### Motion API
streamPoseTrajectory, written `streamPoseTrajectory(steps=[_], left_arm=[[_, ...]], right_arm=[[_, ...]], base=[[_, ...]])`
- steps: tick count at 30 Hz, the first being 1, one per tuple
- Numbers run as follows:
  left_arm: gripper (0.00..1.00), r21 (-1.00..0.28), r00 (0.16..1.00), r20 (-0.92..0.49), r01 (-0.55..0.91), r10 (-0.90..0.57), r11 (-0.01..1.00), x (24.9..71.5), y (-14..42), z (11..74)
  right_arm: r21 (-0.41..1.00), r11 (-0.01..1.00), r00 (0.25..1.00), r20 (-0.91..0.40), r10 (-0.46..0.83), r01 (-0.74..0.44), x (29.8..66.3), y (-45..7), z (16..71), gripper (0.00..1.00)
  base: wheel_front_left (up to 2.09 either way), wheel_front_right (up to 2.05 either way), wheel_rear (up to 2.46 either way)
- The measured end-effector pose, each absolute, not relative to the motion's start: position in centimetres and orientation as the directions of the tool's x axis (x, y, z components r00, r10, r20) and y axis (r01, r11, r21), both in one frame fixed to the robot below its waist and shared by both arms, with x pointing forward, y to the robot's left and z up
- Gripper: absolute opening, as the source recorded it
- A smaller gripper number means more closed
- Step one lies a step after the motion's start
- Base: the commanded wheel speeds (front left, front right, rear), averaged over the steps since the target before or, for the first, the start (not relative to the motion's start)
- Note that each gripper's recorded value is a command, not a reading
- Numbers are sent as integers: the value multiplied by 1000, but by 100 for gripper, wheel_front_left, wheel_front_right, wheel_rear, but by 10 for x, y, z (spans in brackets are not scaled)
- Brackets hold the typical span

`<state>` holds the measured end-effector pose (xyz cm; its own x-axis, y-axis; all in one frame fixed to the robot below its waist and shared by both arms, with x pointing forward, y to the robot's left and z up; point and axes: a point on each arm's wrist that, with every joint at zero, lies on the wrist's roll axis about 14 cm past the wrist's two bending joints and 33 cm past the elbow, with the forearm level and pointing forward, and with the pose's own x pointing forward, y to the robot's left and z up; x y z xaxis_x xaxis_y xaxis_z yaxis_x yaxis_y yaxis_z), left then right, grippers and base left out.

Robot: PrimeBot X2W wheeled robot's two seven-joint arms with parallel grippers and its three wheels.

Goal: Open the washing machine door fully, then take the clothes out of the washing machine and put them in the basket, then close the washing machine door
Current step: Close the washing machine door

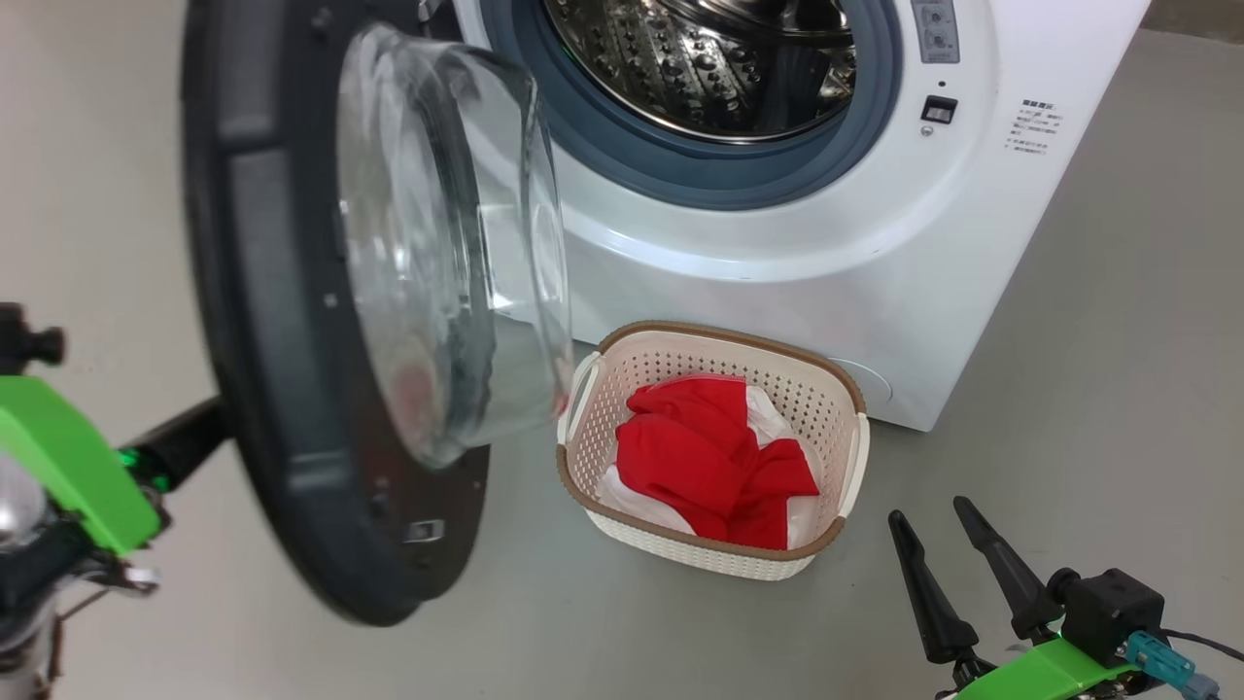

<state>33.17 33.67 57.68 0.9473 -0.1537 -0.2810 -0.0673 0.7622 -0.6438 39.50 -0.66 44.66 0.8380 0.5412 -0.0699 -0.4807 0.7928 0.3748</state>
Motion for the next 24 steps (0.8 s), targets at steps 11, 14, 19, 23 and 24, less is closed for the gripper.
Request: streamPoseTrajectory(steps=[11,14,19,23,24], left_arm=[[0,-649,921,-170,163,-351,743,350,264,601],[0,-647,920,-159,178,-359,741,352,259,601],[0,-647,931,-159,153,-329,747,352,264,595],[0,-658,943,-150,130,-299,742,349,269,590],[0,-662,945,-151,121,-290,740,347,270,587]], right_arm=[[373,806,852,-70,518,-459,394,-16,447,100],[373,812,860,-67,507,-449,393,-20,449,100],[372,816,864,-67,499,-442,391,-23,450,100],[372,817,864,-72,499,-441,389,-23,448,100],[372,816,863,-70,500,-442,389,-23,449,100]], base=[[0,0,0],[0,0,0],[0,0,0],[0,0,0],[0,0,0]])
